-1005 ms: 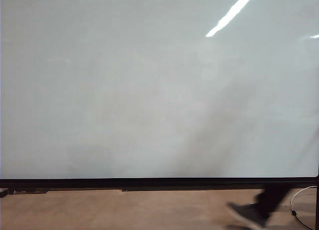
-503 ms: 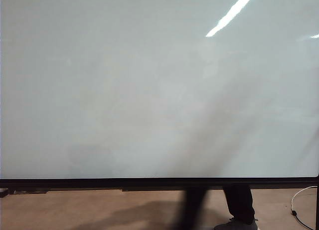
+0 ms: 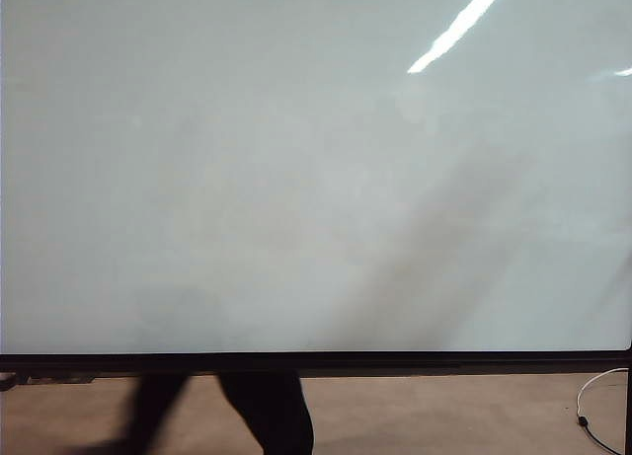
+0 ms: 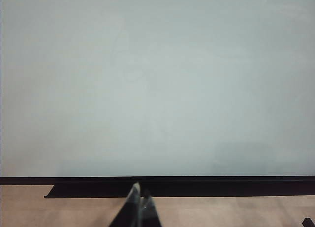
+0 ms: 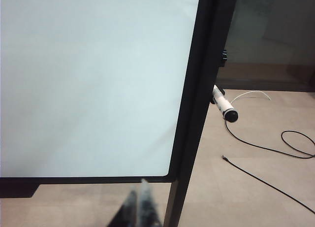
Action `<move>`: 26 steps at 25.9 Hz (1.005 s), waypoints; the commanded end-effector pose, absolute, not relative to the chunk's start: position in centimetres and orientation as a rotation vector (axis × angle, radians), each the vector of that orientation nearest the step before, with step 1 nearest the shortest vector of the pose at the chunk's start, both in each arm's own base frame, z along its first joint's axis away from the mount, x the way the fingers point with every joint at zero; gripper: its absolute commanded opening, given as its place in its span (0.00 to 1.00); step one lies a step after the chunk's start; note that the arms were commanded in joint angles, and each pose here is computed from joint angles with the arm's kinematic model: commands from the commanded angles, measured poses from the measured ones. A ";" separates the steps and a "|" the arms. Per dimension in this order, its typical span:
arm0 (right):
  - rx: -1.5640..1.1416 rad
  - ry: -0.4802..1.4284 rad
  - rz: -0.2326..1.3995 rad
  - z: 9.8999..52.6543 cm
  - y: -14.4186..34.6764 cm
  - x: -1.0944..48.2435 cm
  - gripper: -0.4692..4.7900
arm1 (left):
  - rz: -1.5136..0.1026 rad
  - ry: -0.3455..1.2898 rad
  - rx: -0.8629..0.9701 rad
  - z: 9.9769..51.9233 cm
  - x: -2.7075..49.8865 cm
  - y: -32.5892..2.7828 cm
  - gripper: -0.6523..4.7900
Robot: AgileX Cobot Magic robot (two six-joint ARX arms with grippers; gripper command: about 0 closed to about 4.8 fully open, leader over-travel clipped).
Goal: Pick up the pen on the shelf to the right of the whiteboard and draw a check mark.
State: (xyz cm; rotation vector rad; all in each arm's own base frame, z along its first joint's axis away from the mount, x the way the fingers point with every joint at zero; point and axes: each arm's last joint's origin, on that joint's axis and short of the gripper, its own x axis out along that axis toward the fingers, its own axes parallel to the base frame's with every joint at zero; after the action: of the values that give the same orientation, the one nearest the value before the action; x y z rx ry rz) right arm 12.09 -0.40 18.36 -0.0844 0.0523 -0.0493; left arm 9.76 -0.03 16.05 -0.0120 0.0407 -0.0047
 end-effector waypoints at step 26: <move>-0.123 -0.041 0.034 18.9 -5.4 16.2 0.43 | -0.006 0.025 -0.008 16.3 9.7 0.0 0.11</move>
State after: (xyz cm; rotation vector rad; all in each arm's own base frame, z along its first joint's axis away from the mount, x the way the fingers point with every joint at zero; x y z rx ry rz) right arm 15.91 -5.15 18.51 -0.1131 -0.0021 0.0213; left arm 9.76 -0.03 16.05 -0.0121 0.0407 -0.0051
